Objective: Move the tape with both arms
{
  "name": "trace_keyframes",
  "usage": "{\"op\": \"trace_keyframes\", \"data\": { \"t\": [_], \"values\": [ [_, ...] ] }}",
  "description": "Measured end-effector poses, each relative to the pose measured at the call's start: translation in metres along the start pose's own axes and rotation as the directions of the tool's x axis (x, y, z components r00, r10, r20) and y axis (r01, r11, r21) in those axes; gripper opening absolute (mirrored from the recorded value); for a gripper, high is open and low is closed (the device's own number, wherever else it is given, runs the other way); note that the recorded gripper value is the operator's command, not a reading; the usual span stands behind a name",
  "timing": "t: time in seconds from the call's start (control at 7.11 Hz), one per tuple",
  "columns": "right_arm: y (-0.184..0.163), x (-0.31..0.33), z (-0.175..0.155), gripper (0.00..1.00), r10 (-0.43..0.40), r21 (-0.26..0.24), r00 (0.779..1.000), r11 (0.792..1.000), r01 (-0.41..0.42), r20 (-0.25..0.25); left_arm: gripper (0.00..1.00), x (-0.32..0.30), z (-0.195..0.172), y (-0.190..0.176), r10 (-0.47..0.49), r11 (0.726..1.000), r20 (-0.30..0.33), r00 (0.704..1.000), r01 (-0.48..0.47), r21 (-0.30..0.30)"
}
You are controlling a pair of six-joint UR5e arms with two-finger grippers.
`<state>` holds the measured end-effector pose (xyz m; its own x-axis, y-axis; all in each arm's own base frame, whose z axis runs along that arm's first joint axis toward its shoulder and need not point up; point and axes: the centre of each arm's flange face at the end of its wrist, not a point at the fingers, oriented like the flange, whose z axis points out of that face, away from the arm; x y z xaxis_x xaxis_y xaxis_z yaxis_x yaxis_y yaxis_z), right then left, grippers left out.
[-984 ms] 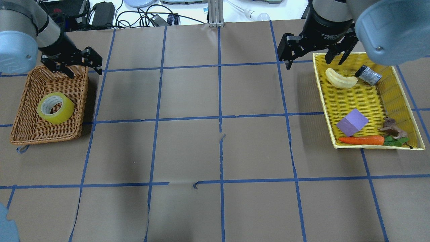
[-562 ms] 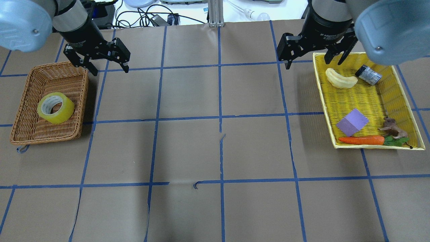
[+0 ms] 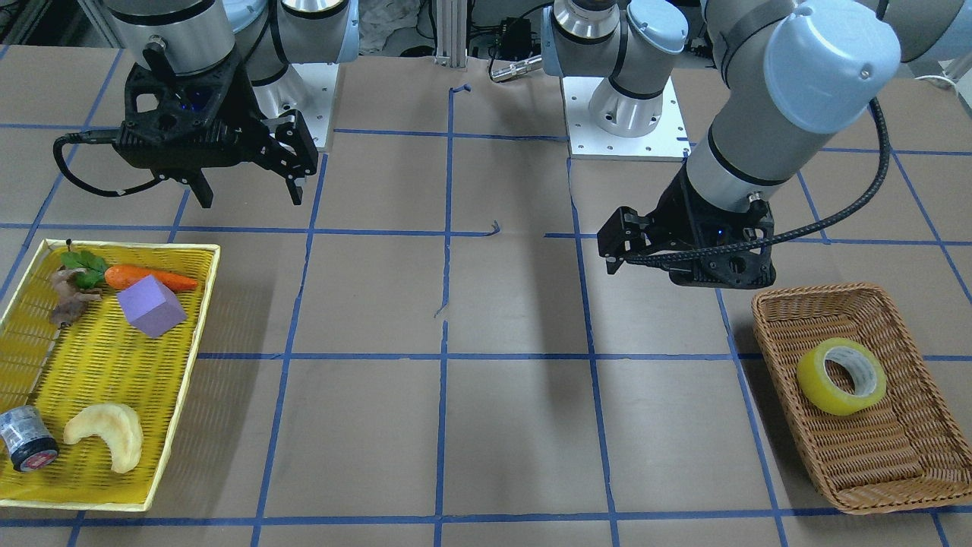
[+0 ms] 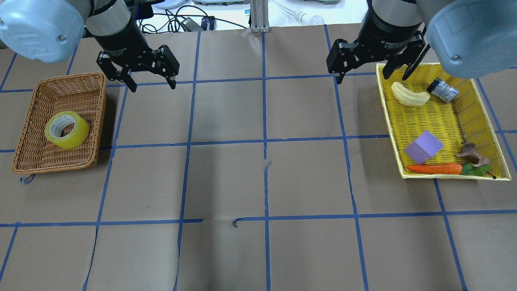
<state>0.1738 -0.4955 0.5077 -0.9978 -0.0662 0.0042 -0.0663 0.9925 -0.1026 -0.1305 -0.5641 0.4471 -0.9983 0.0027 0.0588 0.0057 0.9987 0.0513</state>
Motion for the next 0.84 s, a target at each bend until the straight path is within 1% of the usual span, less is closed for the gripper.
{"op": "trace_keyframes", "data": {
  "t": [0.28, 0.42, 0.56, 0.7, 0.84],
  "values": [
    [0.002, 0.000, -0.001, 1.00, 0.002, -0.016, 1.000, 1.000, -0.002, -0.004, 0.98, 0.002, 0.002, 0.016, -0.002, 1.000, 0.006, 1.000, 0.001, 0.006],
    [0.005, 0.000, 0.000, 1.00, 0.003, -0.035, 1.000, 0.999, -0.003, -0.004, 1.00, 0.002, 0.005, 0.025, -0.001, 1.000, 0.007, 1.000, 0.001, 0.024],
    [0.005, 0.000, 0.000, 1.00, 0.003, -0.044, 1.000, 0.999, -0.003, -0.004, 1.00, 0.002, 0.009, 0.030, -0.003, 0.998, 0.009, 1.000, 0.003, 0.058],
    [0.006, 0.001, 0.000, 1.00, 0.002, -0.046, 1.000, 0.999, -0.003, -0.005, 1.00, 0.001, 0.012, 0.031, -0.007, 0.996, 0.011, 1.000, 0.006, 0.089],
    [0.006, 0.001, 0.001, 1.00, 0.002, -0.047, 1.000, 0.999, -0.002, -0.005, 1.00, 0.000, 0.012, 0.030, -0.010, 0.995, 0.013, 1.000, 0.008, 0.104]
  ]
}}
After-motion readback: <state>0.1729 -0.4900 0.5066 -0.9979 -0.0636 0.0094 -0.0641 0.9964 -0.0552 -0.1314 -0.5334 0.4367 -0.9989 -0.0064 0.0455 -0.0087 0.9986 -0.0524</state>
